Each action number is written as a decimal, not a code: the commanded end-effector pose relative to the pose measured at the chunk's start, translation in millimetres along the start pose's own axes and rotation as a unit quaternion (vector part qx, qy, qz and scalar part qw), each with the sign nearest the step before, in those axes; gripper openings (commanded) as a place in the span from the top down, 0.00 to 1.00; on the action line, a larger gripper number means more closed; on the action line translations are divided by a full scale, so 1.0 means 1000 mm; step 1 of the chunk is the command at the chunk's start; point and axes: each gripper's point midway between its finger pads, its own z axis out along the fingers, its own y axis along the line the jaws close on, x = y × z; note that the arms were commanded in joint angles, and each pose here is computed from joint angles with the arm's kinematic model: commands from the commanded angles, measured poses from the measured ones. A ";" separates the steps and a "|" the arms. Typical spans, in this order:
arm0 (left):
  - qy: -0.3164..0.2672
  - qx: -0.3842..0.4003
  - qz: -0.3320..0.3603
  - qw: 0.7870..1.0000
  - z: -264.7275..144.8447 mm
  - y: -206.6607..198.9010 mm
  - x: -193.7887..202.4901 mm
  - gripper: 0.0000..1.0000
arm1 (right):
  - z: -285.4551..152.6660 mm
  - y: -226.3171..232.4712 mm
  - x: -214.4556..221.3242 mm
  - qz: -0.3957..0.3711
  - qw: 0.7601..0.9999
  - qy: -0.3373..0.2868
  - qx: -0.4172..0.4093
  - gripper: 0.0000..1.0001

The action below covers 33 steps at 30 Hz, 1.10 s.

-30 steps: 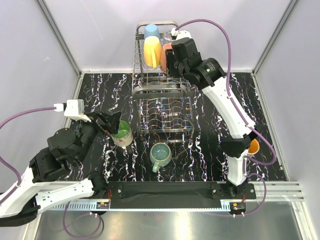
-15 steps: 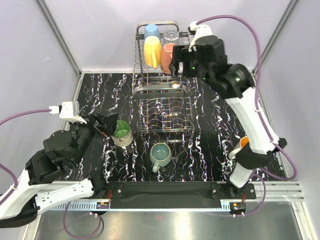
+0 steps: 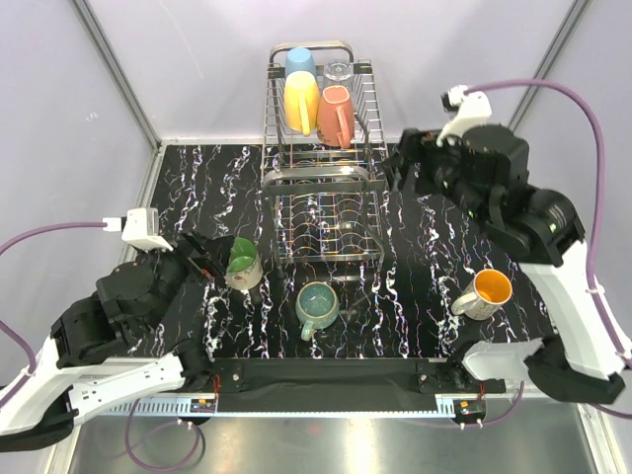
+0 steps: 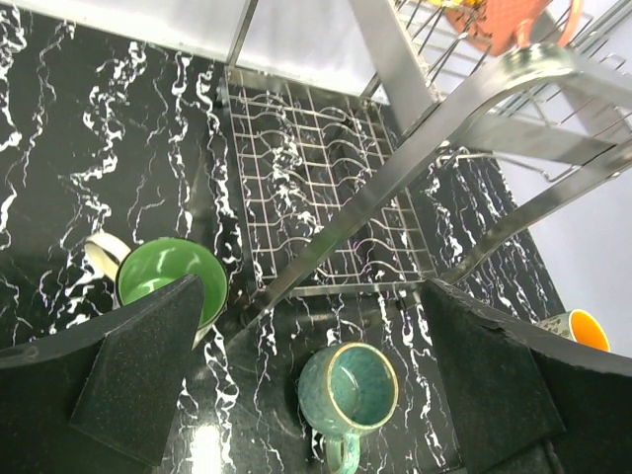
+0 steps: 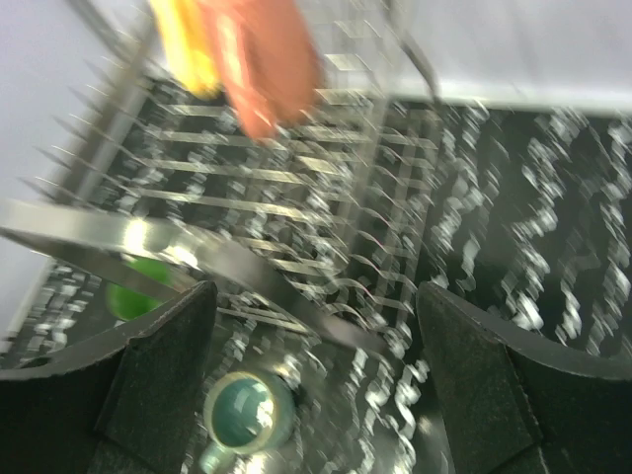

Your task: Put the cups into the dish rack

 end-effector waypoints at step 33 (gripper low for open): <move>0.069 -0.036 0.029 0.997 0.018 0.014 0.066 0.01 | -0.016 -0.077 0.256 0.121 0.947 0.251 0.164 0.06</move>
